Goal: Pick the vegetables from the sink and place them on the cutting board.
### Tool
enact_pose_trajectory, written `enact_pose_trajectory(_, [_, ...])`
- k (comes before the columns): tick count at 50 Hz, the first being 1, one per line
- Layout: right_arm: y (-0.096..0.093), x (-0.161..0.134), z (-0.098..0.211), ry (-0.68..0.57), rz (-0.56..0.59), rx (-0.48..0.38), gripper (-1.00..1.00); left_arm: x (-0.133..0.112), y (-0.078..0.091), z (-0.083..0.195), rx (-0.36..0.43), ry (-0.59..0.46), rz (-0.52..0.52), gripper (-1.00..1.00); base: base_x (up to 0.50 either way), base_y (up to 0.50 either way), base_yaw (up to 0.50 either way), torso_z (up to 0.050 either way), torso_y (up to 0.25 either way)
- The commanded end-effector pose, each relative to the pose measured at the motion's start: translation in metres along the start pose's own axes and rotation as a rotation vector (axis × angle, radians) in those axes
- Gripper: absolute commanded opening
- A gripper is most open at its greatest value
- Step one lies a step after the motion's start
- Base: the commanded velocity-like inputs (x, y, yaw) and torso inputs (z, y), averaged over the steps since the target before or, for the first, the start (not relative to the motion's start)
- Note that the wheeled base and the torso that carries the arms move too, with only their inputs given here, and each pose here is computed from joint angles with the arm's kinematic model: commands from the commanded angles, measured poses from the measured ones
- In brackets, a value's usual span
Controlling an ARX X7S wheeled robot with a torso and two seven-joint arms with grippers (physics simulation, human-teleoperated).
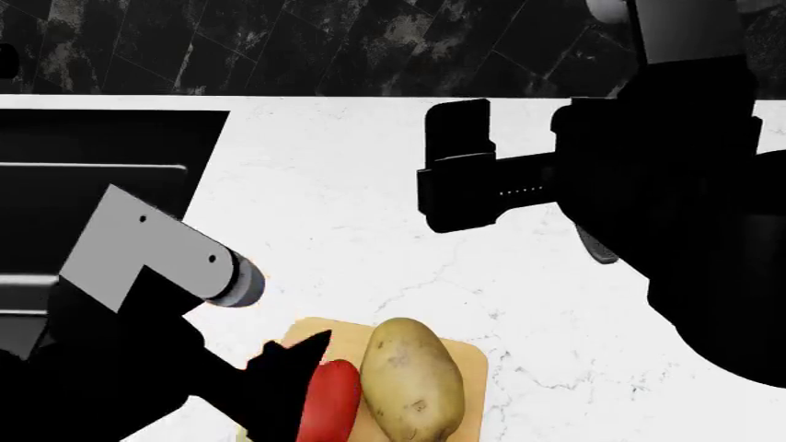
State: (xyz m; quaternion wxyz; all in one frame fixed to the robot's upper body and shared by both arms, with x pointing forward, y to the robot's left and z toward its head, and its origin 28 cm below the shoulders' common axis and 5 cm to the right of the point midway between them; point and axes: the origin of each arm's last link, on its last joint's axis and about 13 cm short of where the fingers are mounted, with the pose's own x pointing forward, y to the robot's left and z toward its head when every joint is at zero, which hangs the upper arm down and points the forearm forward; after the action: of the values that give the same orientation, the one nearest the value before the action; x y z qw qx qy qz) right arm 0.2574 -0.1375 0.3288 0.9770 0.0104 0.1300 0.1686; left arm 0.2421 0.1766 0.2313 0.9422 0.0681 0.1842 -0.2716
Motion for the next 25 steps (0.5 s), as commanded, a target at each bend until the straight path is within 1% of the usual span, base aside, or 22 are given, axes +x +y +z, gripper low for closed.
enact_pose_trajectory(1, [-0.008,-0.008,-0.001,-0.059,-0.036,0.015,1.00,-0.033,0.020,0.035,-0.045,-0.107,0.073,1.00,0.00,0.00,0.00,0.000,0.000])
enact_pose_trajectory(3, [-0.010,-0.008,-0.005,-0.051,-0.044,0.010,1.00,-0.035,0.023,0.042,-0.041,-0.122,0.091,1.00,0.00,0.00,0.00,0.000,0.000])
enact_pose_trajectory(4, [-0.010,-0.008,-0.006,-0.059,-0.041,0.008,1.00,-0.034,0.027,0.047,-0.028,-0.134,0.106,1.00,0.00,0.00,0.00,0.000,0.000])
enact_pose_trajectory(5, [-0.012,-0.009,-0.008,-0.059,-0.054,0.012,1.00,-0.035,0.033,0.054,-0.031,-0.139,0.124,1.00,0.00,0.00,0.00,0.000,0.000])
enact_pose_trajectory(6, [-0.012,-0.009,-0.009,-0.062,-0.058,0.009,1.00,-0.035,0.035,0.056,-0.036,-0.143,0.133,1.00,0.00,0.00,0.00,0.000,0.000])
enact_pose_trajectory(7, [-0.013,-0.011,-0.008,-0.075,-0.062,0.016,1.00,-0.036,0.040,0.063,-0.039,-0.144,0.138,1.00,0.00,0.00,0.00,0.000,0.000])
enact_pose_trajectory(8, [-0.014,-0.011,-0.006,-0.086,-0.068,0.027,1.00,-0.036,0.042,0.065,-0.038,-0.146,0.145,1.00,0.00,0.00,0.00,0.000,0.000])
enact_pose_trajectory(9, [-0.016,-0.013,-0.003,-0.101,-0.078,0.010,1.00,-0.036,0.045,0.072,-0.030,-0.151,0.160,1.00,0.00,0.00,0.00,0.000,0.000])
enact_pose_trajectory(10, [-0.017,-0.013,-0.001,-0.106,-0.081,0.013,1.00,-0.036,0.046,0.076,-0.027,-0.152,0.160,1.00,0.00,0.00,0.00,0.000,0.000])
enact_pose_trajectory(11, [-0.020,-0.014,0.003,-0.139,-0.099,0.010,1.00,-0.038,0.049,0.085,-0.024,-0.166,0.169,1.00,0.00,0.00,0.00,0.000,0.000])
enact_pose_trajectory(12, [-0.021,-0.012,0.005,-0.147,-0.102,-0.024,1.00,-0.036,0.051,0.093,0.017,-0.178,0.204,1.00,0.00,0.00,0.00,0.000,0.000])
enact_pose_trajectory(13, [-0.021,-0.011,0.006,-0.142,-0.098,-0.014,1.00,-0.035,0.053,0.100,0.000,-0.185,0.200,1.00,0.00,0.00,0.00,0.000,0.000])
enact_pose_trajectory(14, [-0.022,-0.010,0.008,-0.130,-0.116,-0.067,1.00,-0.033,0.056,0.107,-0.022,-0.197,0.208,1.00,0.00,0.00,0.00,0.000,0.000])
enact_pose_trajectory(15, [-0.022,-0.010,0.011,-0.141,-0.108,-0.065,1.00,-0.035,0.060,0.115,-0.024,-0.206,0.216,1.00,0.00,0.00,0.00,0.000,0.000])
enact_pose_trajectory(16, [-0.023,-0.010,0.014,-0.128,-0.112,-0.081,1.00,-0.035,0.061,0.123,-0.013,-0.208,0.214,1.00,0.00,0.00,0.00,0.000,0.000])
enact_pose_trajectory(18, [-0.026,-0.010,0.022,-0.128,-0.110,-0.079,1.00,-0.037,0.063,0.136,-0.008,-0.219,0.215,1.00,0.00,0.00,0.00,0.000,0.000])
enact_pose_trajectory(21, [-0.034,-0.010,0.047,-0.154,-0.120,-0.059,1.00,-0.033,0.070,0.163,-0.013,-0.231,0.218,1.00,0.00,0.00,0.00,0.000,0.000])
enact_pose_trajectory(25, [-0.034,-0.013,0.074,-0.177,-0.121,-0.074,1.00,-0.036,0.074,0.192,-0.001,-0.256,0.222,1.00,0.00,0.00,0.00,0.000,0.000])
